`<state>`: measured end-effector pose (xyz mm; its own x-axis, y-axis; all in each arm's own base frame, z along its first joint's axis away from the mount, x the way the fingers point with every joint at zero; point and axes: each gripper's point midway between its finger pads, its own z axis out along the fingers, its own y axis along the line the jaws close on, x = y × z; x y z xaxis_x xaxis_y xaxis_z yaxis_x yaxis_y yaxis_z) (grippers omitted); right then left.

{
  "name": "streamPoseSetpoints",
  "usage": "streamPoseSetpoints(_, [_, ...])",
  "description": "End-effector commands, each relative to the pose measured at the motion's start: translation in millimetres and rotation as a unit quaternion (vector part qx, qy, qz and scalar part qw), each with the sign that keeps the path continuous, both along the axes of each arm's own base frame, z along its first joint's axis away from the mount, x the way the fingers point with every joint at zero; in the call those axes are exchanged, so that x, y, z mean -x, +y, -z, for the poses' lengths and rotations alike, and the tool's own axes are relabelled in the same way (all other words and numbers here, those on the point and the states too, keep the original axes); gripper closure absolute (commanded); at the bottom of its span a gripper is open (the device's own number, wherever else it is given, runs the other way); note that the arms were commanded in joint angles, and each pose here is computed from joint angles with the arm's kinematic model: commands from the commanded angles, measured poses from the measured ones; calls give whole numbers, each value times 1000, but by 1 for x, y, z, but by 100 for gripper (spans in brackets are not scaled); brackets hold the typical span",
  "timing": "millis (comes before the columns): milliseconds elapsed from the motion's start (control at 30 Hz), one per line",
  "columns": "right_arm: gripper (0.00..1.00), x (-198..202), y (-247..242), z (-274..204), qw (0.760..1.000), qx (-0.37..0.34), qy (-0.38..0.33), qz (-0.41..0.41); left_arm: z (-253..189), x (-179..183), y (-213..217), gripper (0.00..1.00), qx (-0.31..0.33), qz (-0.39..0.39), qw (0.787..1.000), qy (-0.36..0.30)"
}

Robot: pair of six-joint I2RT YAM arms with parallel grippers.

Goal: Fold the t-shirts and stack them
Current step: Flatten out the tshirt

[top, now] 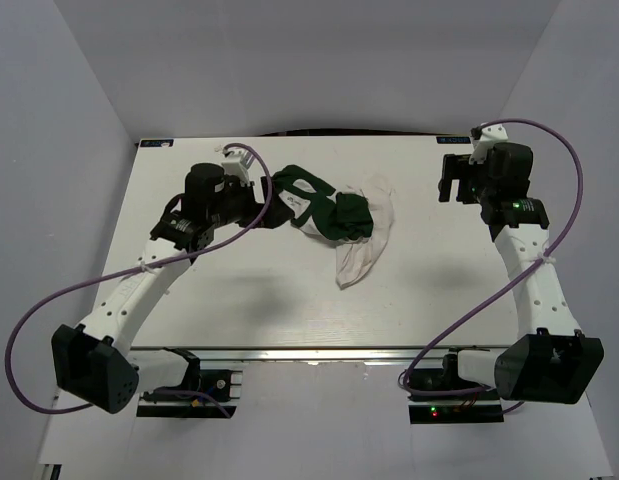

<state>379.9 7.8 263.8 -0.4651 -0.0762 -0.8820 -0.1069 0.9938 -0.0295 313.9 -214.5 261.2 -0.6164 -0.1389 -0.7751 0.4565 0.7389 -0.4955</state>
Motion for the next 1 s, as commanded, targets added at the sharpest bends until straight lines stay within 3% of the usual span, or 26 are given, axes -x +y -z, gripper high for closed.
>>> streamPoseSetpoints(0, [10,-4,7,-16,999,3,-23,-27,-10,-3,-1,2,-28,11,999,-26])
streamPoseSetpoints(100, [10,0,20,-17,995,25,-38,-90,-4,-4,-8,2,-42,26,999,-20])
streamPoseSetpoints(233, [11,20,59,-27,964,52,-83,-248,1,-5,-16,2,-64,46,997,-22])
streamPoseSetpoints(300, [10,26,67,-28,953,63,-91,-283,0,-6,-21,2,-70,53,996,-26])
streamPoseSetpoints(500, [11,37,82,-3,937,42,-47,-344,10,-13,-42,6,-102,104,989,-34])
streamPoseSetpoints(700, [11,54,100,12,894,46,-40,-444,54,-30,-64,7,-189,154,970,-15])
streamPoseSetpoints(867, [11,55,104,19,894,32,-42,-445,69,-71,-82,8,-251,171,951,-59])
streamPoseSetpoints(900, [11,55,104,22,895,27,-38,-444,90,-83,-84,8,-269,168,947,-43])
streamPoseSetpoints(967, [11,55,105,23,894,19,-35,-445,76,-110,-92,8,-269,149,950,-62])
